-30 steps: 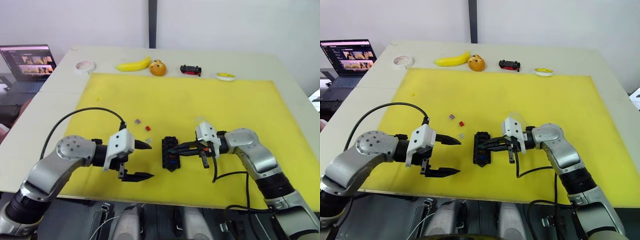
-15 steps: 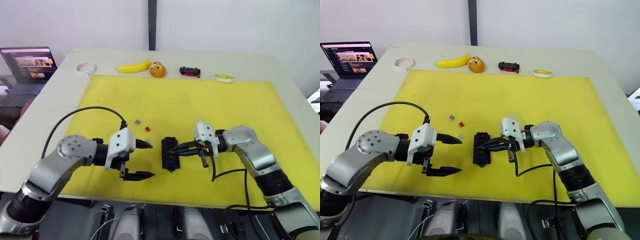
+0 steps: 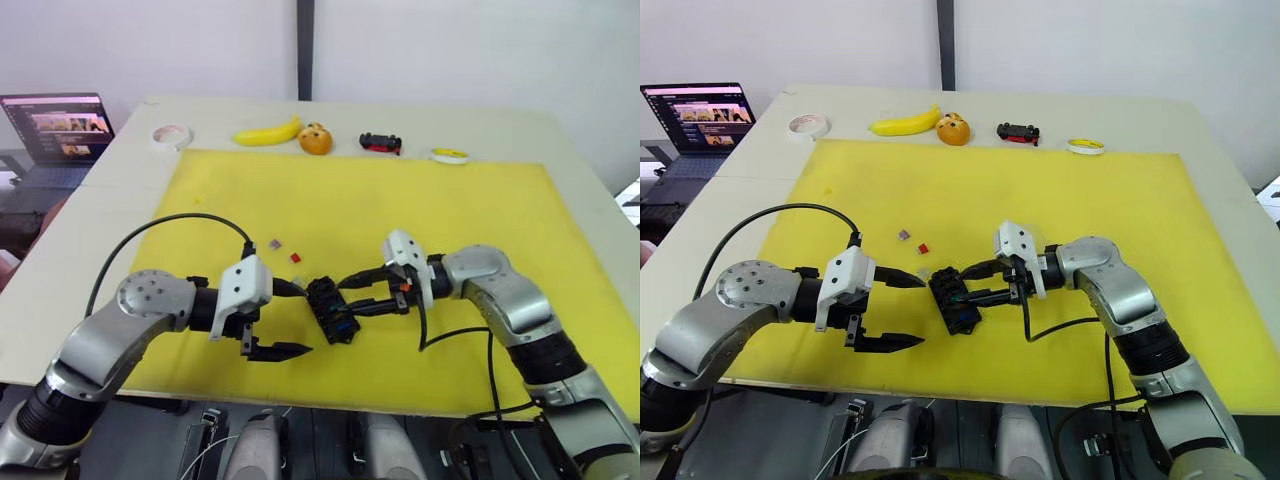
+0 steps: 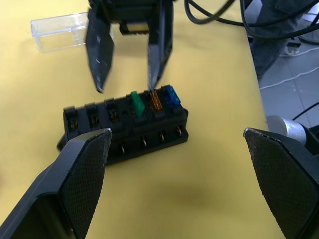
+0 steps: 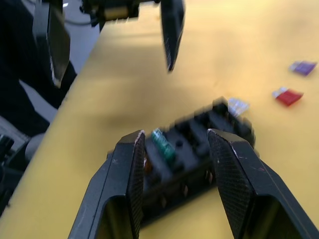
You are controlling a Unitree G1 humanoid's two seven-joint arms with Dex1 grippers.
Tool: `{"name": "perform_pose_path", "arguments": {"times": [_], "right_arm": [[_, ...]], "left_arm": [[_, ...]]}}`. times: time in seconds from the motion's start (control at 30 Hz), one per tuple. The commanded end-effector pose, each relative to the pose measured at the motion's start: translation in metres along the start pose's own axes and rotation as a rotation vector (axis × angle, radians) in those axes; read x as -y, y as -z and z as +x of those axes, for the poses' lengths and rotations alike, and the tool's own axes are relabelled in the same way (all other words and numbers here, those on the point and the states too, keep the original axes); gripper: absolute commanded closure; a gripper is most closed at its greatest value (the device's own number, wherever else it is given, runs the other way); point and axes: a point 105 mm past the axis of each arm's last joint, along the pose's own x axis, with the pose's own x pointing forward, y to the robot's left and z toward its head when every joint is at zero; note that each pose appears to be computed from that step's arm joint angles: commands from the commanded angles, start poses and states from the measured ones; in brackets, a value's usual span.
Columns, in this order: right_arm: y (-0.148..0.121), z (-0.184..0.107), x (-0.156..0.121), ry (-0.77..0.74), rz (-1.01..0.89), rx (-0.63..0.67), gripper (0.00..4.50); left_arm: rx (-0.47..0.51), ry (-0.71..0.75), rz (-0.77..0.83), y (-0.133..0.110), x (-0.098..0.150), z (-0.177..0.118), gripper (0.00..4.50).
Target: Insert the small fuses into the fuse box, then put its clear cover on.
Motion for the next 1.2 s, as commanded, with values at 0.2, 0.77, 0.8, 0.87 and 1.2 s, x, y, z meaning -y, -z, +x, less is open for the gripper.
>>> {"name": "perform_pose_path", "arguments": {"times": [0.2,0.77,0.8,0.87,1.2], "right_arm": [[-0.031,-0.008,0.001,0.029,-0.097,0.069,2.33],[-0.011,0.01,-0.016,-0.082,-0.204,-0.037,4.46],[-0.008,0.01,-0.015,-0.081,-0.205,-0.049,4.46],[-0.005,0.009,-0.013,-0.075,-0.194,-0.052,4.46],[0.018,0.009,-0.007,-0.075,-0.212,-0.187,4.46]], "left_arm": [[-0.002,-0.011,0.023,-0.002,0.001,-0.004,0.0],[-0.023,-0.103,-0.026,0.006,-0.004,-0.022,0.0],[-0.023,-0.104,-0.027,0.006,-0.004,-0.022,0.0],[-0.022,-0.105,-0.03,0.006,-0.003,-0.021,0.0],[-0.019,-0.112,-0.033,0.006,-0.002,-0.021,0.0]]}}
